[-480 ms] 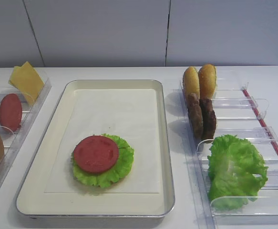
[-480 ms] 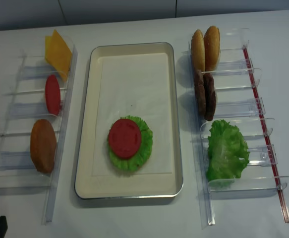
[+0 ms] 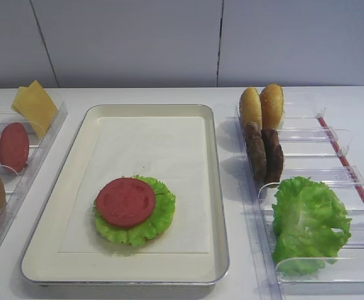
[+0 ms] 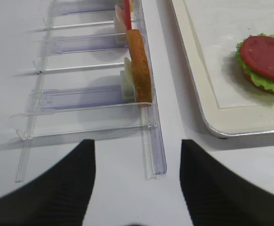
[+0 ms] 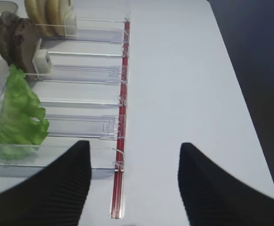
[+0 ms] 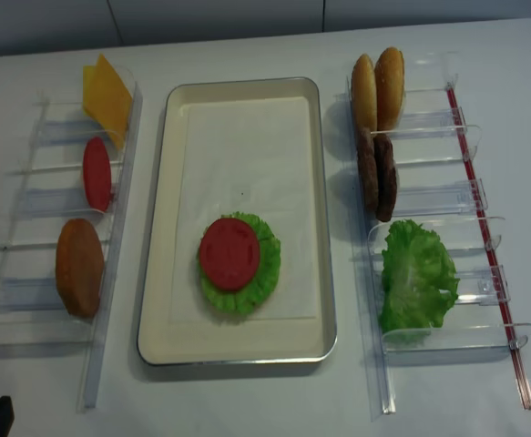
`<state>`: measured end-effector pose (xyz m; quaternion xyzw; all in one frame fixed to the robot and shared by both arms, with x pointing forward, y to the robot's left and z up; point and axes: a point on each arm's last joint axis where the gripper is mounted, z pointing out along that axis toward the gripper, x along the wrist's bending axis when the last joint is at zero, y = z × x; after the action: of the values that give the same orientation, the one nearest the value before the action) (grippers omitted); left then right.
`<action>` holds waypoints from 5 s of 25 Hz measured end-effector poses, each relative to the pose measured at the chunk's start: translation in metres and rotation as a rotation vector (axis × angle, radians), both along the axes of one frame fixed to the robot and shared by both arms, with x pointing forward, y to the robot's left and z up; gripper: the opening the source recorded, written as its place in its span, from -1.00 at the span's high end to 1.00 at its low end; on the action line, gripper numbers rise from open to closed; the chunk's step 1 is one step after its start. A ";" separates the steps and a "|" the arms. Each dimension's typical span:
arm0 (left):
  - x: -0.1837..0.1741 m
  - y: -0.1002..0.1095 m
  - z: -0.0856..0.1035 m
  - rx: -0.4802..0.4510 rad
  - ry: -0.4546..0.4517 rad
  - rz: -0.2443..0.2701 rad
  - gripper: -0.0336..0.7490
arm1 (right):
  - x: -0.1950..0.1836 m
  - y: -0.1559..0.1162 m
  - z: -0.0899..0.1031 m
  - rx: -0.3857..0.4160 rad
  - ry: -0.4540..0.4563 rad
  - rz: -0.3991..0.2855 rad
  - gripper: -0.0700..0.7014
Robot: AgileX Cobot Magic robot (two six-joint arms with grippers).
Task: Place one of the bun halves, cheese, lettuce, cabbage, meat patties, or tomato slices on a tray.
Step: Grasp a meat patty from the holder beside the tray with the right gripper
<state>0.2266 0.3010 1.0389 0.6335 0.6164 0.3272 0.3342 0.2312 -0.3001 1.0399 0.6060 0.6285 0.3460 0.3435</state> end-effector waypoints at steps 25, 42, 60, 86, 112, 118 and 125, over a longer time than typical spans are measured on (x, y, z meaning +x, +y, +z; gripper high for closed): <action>0.000 0.000 0.000 0.001 -0.001 0.001 -0.13 | 0.087 0.068 0.098 0.309 0.025 0.739 -0.21; 0.000 0.000 0.000 0.000 -0.001 0.002 -0.13 | 0.186 0.115 0.108 0.245 0.290 0.885 -0.21; 0.000 0.000 0.000 0.000 -0.001 0.002 -0.13 | 0.299 0.179 0.056 -0.002 0.669 0.449 -0.21; 0.000 0.000 0.000 0.000 -0.001 0.002 -0.13 | 0.336 0.182 -0.005 -0.029 0.743 0.150 -0.21; 0.000 0.000 0.000 0.000 -0.001 0.002 -0.13 | 0.339 0.180 -0.024 -0.095 0.830 0.105 0.40; 0.000 0.000 0.000 0.000 -0.001 0.002 -0.13 | 0.339 0.180 -0.024 -0.097 0.829 0.105 0.40; 0.000 0.000 0.000 0.000 -0.001 0.002 -0.13 | 0.339 0.180 -0.022 -0.102 0.840 0.100 0.41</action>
<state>0.2265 0.3011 1.0389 0.6326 0.6170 0.3276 0.3342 0.5706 -0.1199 1.0174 0.6452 0.7589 0.0540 0.0698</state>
